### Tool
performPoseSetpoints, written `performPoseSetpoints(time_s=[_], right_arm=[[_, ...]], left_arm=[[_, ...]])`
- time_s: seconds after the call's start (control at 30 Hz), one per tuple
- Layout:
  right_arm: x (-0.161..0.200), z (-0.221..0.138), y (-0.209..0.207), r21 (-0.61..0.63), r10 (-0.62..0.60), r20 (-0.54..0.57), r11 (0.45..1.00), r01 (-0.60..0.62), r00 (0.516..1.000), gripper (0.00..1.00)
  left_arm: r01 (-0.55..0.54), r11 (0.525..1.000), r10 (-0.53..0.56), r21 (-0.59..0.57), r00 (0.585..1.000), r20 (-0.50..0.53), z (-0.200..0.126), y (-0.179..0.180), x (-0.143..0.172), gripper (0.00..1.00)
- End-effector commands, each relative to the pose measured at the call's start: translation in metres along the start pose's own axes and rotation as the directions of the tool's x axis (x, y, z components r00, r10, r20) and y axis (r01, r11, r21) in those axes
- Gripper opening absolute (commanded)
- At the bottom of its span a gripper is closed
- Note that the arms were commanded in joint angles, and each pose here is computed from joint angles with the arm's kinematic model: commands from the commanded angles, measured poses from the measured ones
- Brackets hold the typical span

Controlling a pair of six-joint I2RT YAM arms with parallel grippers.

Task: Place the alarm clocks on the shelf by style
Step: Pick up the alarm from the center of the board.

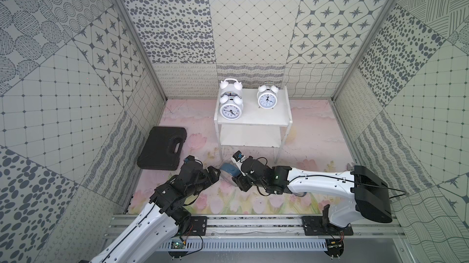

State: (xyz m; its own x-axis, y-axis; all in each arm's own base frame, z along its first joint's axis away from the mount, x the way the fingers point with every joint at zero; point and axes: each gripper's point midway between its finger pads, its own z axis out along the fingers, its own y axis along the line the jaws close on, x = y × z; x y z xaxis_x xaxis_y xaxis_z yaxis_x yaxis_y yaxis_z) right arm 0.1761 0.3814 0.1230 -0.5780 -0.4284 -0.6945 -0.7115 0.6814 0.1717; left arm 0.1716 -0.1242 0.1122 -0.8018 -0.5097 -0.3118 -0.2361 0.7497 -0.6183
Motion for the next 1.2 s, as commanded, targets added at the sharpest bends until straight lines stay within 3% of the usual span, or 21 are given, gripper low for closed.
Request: performPoseSetpoints(time_s=[0.0, 0.5, 0.9, 0.97, 1.07, 1.17], right_arm=[[-0.014, 0.005, 0.005, -0.016, -0.004, 0.037, 1.000, 0.005, 0.999, 0.56], [-0.013, -0.003, 0.006, -0.039, 0.004, 0.048, 0.999, -0.002, 0.999, 0.41], [-0.011, -0.062, 0.002, -0.153, 0.062, 0.065, 0.987, -0.052, 0.996, 0.33], [-0.008, -0.073, -0.002, -0.166, 0.074, 0.062, 0.984, -0.062, 0.995, 0.28], [-0.005, -0.089, -0.008, -0.186, 0.097, 0.063, 0.979, -0.084, 0.993, 0.28], [-0.004, -0.104, -0.010, -0.239, 0.123, 0.060, 0.965, -0.105, 0.991, 0.27]], left_arm=[[-0.009, 0.999, 0.008, 0.034, 1.000, 0.016, 0.000, -0.007, -0.005, 0.88], [-0.021, 0.999, 0.021, 0.036, 1.000, 0.017, -0.001, -0.008, -0.005, 0.88], [-0.056, 0.996, 0.054, 0.065, 0.998, 0.033, -0.004, -0.018, -0.010, 0.89], [-0.062, 0.994, 0.059, 0.092, 0.998, 0.033, -0.003, -0.024, -0.010, 0.89], [-0.073, 0.987, 0.068, 0.146, 0.997, 0.036, -0.004, -0.035, -0.011, 0.89], [-0.115, 0.950, 0.109, 0.290, 0.993, 0.036, -0.010, -0.064, -0.010, 0.88]])
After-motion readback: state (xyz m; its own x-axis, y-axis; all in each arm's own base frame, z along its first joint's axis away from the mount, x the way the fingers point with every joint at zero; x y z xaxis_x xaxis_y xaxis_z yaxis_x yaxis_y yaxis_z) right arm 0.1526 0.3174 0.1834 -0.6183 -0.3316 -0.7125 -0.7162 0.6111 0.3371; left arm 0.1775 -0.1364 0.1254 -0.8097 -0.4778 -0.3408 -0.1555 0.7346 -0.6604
